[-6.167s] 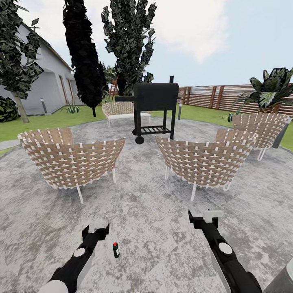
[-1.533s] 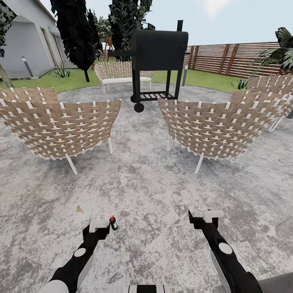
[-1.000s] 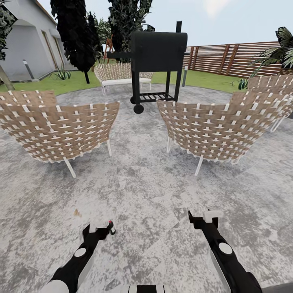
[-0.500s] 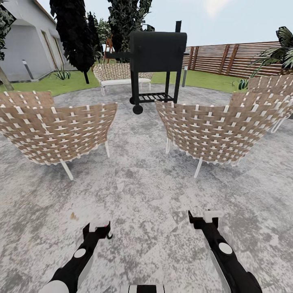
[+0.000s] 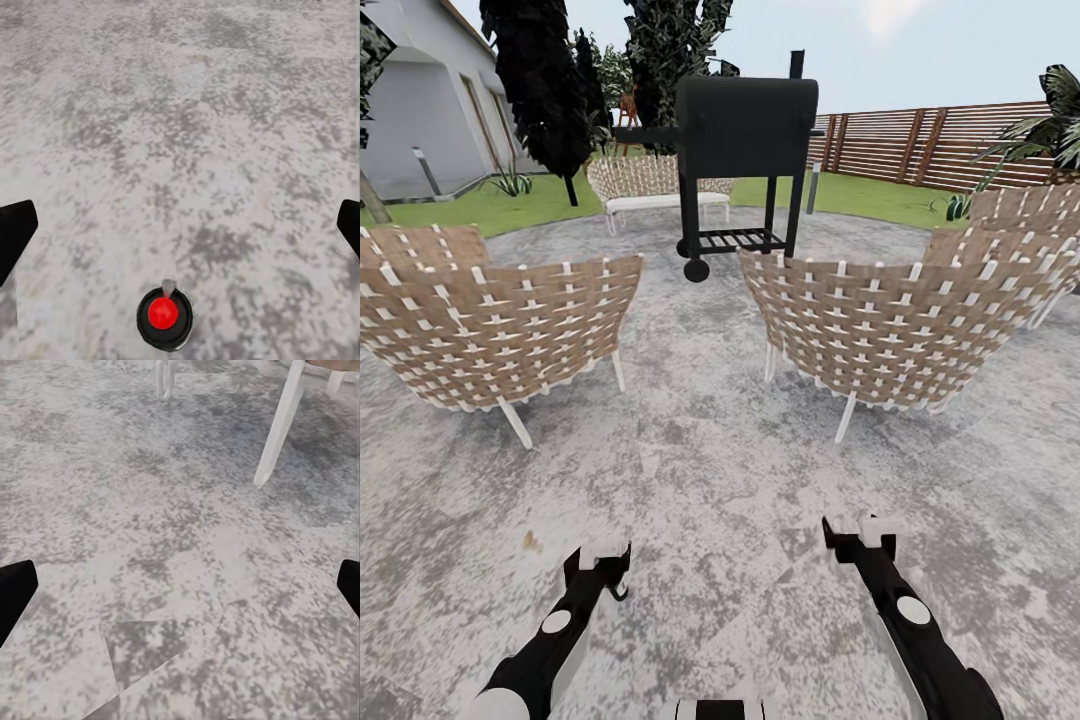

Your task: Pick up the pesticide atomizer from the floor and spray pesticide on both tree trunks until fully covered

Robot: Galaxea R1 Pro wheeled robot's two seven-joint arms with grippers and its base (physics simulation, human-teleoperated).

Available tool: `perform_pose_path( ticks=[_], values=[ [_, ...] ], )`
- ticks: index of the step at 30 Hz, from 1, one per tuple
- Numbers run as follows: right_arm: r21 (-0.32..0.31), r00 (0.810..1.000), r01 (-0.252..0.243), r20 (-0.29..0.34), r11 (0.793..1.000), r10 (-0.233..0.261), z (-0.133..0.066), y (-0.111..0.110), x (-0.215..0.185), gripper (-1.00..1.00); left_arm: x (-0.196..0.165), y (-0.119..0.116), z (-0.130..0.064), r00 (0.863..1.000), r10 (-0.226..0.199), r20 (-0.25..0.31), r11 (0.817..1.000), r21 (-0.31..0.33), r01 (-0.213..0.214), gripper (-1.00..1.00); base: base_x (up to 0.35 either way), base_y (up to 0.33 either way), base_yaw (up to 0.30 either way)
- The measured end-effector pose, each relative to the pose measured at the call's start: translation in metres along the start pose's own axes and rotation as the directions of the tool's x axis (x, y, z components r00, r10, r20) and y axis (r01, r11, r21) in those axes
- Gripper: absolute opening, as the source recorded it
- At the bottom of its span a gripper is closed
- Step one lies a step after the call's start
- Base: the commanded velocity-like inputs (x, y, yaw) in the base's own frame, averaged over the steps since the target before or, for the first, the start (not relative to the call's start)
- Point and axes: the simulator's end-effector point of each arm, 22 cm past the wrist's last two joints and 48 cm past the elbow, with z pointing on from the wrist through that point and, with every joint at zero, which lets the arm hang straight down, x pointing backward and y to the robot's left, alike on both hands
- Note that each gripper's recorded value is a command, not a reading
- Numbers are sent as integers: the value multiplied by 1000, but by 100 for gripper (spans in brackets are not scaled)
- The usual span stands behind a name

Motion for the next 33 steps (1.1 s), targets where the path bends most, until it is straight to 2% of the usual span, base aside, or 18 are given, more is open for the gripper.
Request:
perform_pose_path(
  ticks=[9,18,33],
  values=[
    [0,1000,0,0,1000,0,0,0,0,100,1,0,0,1000,0,-1,1000,0,0,100,75,-54,0],
    [0,1000,0,0,1000,0,0,0,0,100,1,0,0,1000,0,-1,1000,0,0,100,1,-166,0],
    [-1,1000,0,-12,1000,0,2,0,7,100,8,0,1,1000,4,-14,1000,2,-4,100,0,-9,0]
  ],
)
